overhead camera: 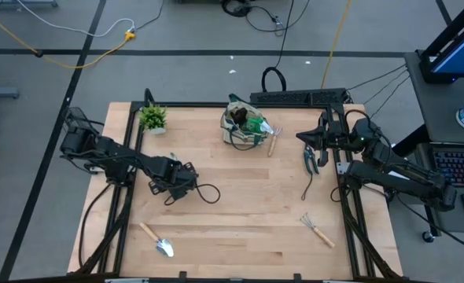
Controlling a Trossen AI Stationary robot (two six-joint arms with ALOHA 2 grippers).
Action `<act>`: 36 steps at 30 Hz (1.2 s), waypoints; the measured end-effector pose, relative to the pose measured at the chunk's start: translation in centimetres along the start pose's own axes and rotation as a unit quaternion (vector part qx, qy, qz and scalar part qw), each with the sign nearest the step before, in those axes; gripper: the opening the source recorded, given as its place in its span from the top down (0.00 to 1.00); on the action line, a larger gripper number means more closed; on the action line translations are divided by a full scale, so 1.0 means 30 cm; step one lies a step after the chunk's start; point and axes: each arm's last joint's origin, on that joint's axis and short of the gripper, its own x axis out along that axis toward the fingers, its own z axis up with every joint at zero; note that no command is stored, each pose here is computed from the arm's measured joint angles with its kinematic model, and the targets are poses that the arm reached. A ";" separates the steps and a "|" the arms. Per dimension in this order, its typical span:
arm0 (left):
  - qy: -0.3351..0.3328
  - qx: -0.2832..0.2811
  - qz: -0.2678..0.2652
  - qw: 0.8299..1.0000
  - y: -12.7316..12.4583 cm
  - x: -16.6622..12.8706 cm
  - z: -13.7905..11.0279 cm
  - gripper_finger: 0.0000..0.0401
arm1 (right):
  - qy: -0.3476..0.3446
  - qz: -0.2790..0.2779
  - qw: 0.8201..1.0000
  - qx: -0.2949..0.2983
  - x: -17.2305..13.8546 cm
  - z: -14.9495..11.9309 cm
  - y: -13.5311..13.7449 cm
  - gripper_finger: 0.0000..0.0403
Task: Pick & Place Garden tools in Gardening bag
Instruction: Put the top brown trowel into the gardening bag
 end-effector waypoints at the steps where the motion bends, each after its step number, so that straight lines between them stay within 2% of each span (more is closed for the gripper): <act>1: -0.002 0.005 -0.001 1.000 0.000 0.000 0.000 0.21 | 0.000 0.000 1.000 0.000 0.000 0.000 0.000 1.00; 9: -0.020 0.020 -0.020 0.999 -0.007 0.003 0.002 0.41 | 0.000 0.000 1.000 0.000 0.000 0.000 0.000 1.00; 22: -0.028 0.036 -0.025 0.999 -0.012 0.002 0.009 0.61 | 0.000 0.000 1.000 0.000 0.000 0.000 0.000 1.00; 27: -0.028 0.037 -0.022 0.999 -0.018 0.000 0.020 0.73 | 0.000 0.000 1.000 0.000 0.000 0.000 0.000 1.00; 31: -0.028 0.017 -0.019 0.999 -0.020 -0.001 0.025 0.83 | 0.000 0.000 1.000 0.000 0.000 0.000 0.000 1.00; 36: -0.027 -0.034 -0.016 0.999 -0.017 -0.002 0.026 0.83 | 0.000 -0.001 1.000 0.000 0.000 0.000 0.000 1.00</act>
